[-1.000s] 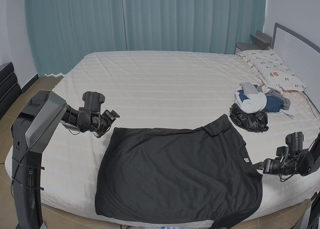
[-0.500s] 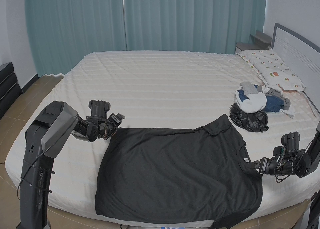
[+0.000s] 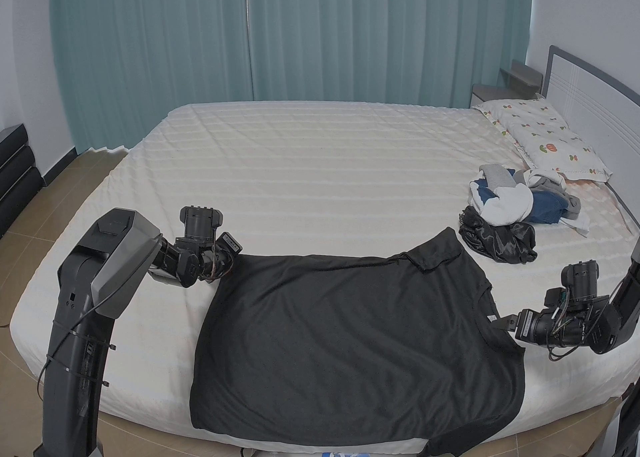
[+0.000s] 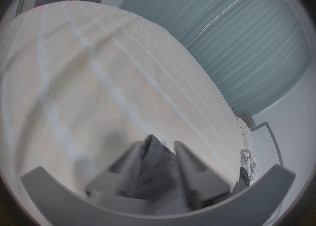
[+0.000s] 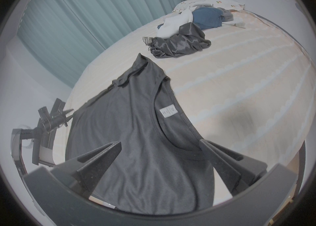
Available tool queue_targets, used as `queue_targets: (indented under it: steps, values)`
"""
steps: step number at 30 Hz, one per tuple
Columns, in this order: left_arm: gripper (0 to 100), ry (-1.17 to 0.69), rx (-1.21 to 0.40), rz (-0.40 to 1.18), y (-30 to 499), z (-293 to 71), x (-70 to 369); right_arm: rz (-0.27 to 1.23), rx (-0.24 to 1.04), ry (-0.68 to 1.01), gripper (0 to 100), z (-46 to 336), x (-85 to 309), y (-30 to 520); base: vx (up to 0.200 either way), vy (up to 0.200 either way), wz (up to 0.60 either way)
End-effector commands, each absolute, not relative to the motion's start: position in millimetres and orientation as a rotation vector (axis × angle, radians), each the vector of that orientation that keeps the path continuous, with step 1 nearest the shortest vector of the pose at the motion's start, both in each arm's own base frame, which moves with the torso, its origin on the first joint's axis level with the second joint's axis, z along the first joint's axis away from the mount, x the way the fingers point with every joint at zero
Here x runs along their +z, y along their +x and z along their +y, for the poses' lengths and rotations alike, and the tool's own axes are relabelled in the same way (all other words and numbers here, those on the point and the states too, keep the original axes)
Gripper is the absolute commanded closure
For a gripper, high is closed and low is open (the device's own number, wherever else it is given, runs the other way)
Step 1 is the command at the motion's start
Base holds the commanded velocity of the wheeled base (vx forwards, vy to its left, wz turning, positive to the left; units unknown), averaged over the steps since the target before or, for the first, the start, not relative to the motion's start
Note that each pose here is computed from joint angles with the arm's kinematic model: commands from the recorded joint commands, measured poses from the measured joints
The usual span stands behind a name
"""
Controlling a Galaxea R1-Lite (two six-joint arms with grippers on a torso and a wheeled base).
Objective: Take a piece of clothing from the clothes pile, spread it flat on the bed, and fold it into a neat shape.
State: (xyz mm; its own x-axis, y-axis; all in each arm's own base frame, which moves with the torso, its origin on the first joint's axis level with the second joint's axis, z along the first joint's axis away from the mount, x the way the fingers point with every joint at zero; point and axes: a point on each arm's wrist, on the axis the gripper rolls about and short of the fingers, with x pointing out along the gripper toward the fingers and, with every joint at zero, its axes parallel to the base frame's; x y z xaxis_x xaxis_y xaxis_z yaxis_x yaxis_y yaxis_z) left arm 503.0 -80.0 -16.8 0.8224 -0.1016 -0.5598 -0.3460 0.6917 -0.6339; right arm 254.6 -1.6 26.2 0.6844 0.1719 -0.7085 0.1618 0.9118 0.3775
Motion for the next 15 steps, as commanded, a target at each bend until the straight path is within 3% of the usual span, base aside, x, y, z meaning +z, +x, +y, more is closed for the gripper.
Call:
queue_targets:
  steps: [1,6,15]
  values:
    - [100,-0.803,0.180,0.583,504.0,-77.3,-17.6,0.756,0.036,0.463,0,10.1,34.7,264.9,0.000,0.000,0.00]
    - [100,-0.811,0.238,0.546,505.4,-71.5,-15.1,0.651,0.012,0.491,0,20.0,46.7,298.1,0.000,0.000,0.00]
    - [100,-0.845,0.256,0.491,509.7,-60.7,-10.5,0.567,-0.015,0.589,0,55.9,34.0,370.5,0.000,0.000,0.00]
